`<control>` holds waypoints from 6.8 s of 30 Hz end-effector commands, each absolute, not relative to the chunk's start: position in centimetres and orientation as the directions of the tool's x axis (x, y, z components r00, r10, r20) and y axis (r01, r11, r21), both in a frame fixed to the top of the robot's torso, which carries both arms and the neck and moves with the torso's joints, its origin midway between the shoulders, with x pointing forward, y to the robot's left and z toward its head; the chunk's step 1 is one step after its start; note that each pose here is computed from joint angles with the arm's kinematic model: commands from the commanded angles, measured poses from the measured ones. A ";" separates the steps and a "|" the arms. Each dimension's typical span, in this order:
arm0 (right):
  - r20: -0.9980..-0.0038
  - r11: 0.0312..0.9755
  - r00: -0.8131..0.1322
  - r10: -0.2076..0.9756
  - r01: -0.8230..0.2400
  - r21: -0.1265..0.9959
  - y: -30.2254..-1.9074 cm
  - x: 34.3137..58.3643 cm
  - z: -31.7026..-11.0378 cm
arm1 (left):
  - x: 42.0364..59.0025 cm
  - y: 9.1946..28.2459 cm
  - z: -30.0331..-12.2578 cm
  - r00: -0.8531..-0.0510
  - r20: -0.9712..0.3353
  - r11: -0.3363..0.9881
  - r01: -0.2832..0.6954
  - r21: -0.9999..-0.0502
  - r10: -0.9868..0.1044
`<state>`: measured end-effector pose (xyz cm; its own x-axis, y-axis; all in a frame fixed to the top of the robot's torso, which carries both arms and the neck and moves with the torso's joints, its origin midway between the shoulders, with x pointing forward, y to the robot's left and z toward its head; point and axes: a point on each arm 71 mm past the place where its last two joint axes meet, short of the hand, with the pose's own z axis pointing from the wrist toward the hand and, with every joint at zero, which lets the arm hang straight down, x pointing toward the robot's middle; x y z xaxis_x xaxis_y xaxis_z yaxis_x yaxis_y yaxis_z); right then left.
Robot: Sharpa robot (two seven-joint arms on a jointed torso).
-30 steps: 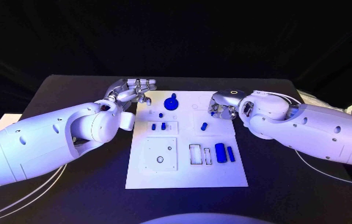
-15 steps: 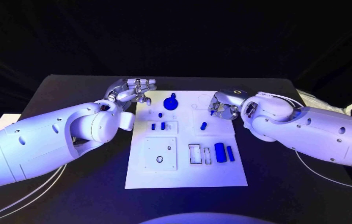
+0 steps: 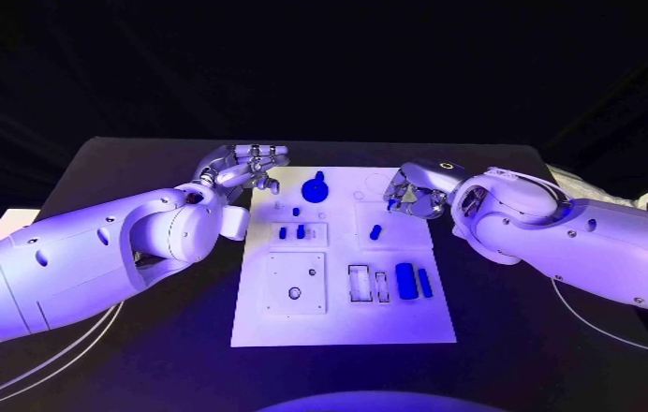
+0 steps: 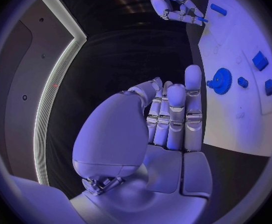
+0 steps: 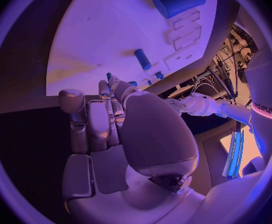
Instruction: Assemble the parts on the task board
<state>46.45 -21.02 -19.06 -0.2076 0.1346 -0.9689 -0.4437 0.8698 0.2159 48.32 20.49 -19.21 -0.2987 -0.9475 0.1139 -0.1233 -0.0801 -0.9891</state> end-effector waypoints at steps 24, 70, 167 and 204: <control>-0.933 0.684 -0.303 0.195 -0.640 0.351 -11.3 41.4 -20.1 | 47.9 19.8 -19.0 -0.326 0.131 -0.096 -0.121 -0.988 -0.936; -0.917 0.642 -0.382 0.114 -0.676 0.362 -8.3 40.0 -24.1 | 48.0 19.4 -19.1 -0.337 0.135 -0.097 -0.128 -0.987 -0.932; -0.965 0.823 -0.260 0.011 -0.546 0.157 -19.0 43.0 -19.2 | 48.0 19.8 -19.3 -0.335 0.135 -0.093 -0.139 -0.986 -0.932; -0.959 0.810 -0.282 -0.021 -0.568 0.149 -17.5 43.6 -20.7 | 48.0 19.7 -19.4 -0.337 0.137 -0.093 -0.143 -0.985 -0.931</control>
